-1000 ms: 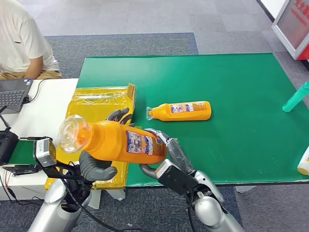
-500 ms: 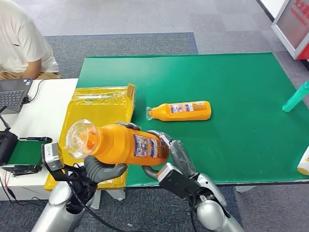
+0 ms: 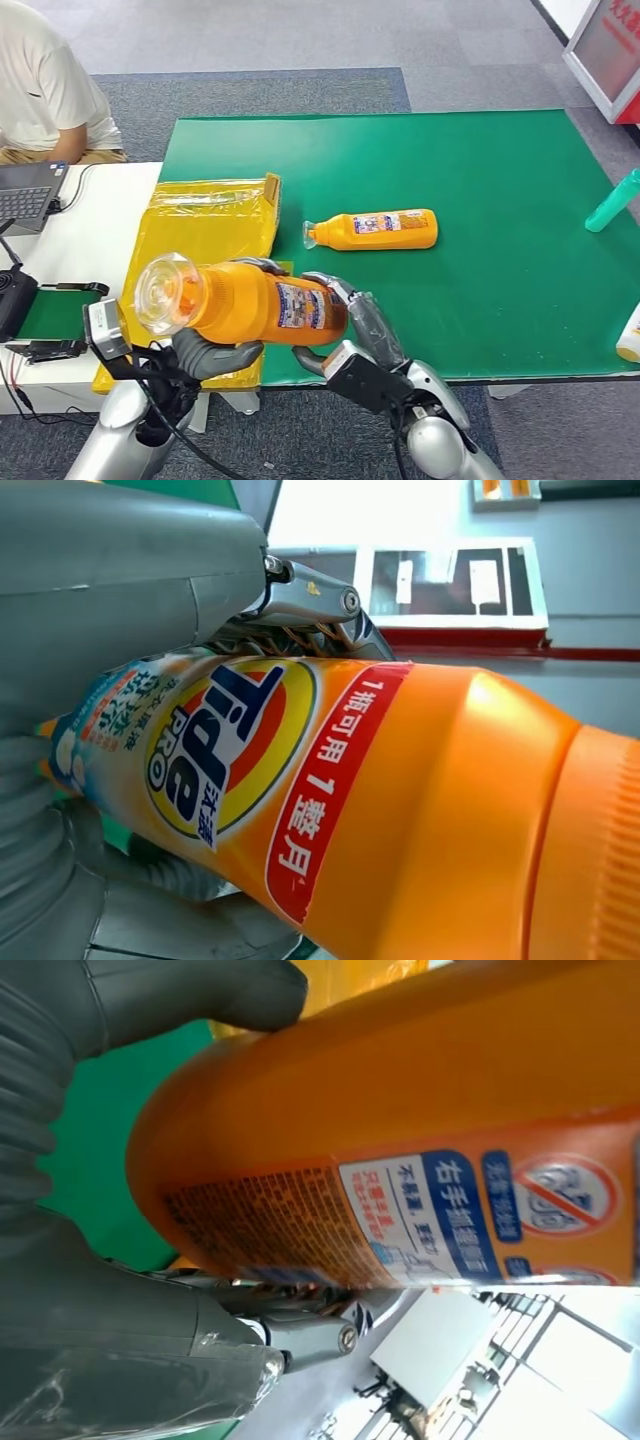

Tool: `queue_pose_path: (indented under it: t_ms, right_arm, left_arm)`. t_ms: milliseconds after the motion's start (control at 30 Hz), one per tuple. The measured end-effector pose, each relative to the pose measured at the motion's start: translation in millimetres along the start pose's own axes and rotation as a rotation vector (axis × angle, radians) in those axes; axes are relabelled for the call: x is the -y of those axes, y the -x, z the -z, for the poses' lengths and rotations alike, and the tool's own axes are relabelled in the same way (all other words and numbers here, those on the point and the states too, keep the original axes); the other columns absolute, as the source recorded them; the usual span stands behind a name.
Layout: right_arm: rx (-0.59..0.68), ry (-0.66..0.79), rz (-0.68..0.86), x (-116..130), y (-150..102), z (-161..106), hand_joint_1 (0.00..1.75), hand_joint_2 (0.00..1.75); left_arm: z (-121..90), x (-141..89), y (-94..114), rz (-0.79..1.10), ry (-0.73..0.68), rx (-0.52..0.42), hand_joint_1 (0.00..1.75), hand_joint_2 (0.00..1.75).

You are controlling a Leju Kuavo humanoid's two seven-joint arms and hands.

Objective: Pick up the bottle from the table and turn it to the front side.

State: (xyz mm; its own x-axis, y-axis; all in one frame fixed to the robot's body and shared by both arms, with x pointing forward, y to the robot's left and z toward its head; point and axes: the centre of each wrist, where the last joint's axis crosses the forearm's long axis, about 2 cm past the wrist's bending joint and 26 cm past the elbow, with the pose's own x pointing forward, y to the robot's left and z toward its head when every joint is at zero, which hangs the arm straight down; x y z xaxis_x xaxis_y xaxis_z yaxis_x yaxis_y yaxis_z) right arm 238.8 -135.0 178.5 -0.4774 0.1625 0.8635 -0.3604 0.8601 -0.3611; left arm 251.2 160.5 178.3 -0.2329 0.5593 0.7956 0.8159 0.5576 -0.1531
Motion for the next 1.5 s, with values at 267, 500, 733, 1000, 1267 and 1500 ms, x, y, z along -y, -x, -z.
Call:
queue_pose_path:
  t_ms: [267,500,733,1000,1267,1500]
  right_arm:
    - [-0.044,0.105,-0.004,13.8,6.4,-3.8,0.0,1.75]
    - [-0.069,0.237,-0.006,32.1,7.4,-25.1,0.0,1.75]
    - [-0.044,0.343,-0.046,48.3,-4.2,-52.4,0.0,1.75]
    - [-0.02,0.374,-0.078,55.2,-15.3,-64.2,0.0,1.75]
    - [0.0,0.406,-0.114,55.3,-27.3,-74.5,0.0,1.75]
    - [0.014,0.455,-0.107,60.6,-39.2,-95.0,0.0,1.75]
  left_arm:
    - [-12.1,-7.6,-9.1,0.313,-0.18,-0.046,1.75,1.75]
    - [-26.6,-19.3,-24.0,0.688,-0.359,-0.084,1.75,1.75]
    - [-35.7,-20.3,-39.1,1.159,-0.455,-0.144,1.75,1.75]
    - [-44.2,-23.3,-44.2,1.39,-0.489,-0.217,1.75,1.75]
    - [-61.9,-38.0,-41.3,1.61,-0.483,-0.4,1.75,1.75]
    - [-68.2,-57.6,-23.4,1.702,-0.429,-0.565,1.75,1.75]
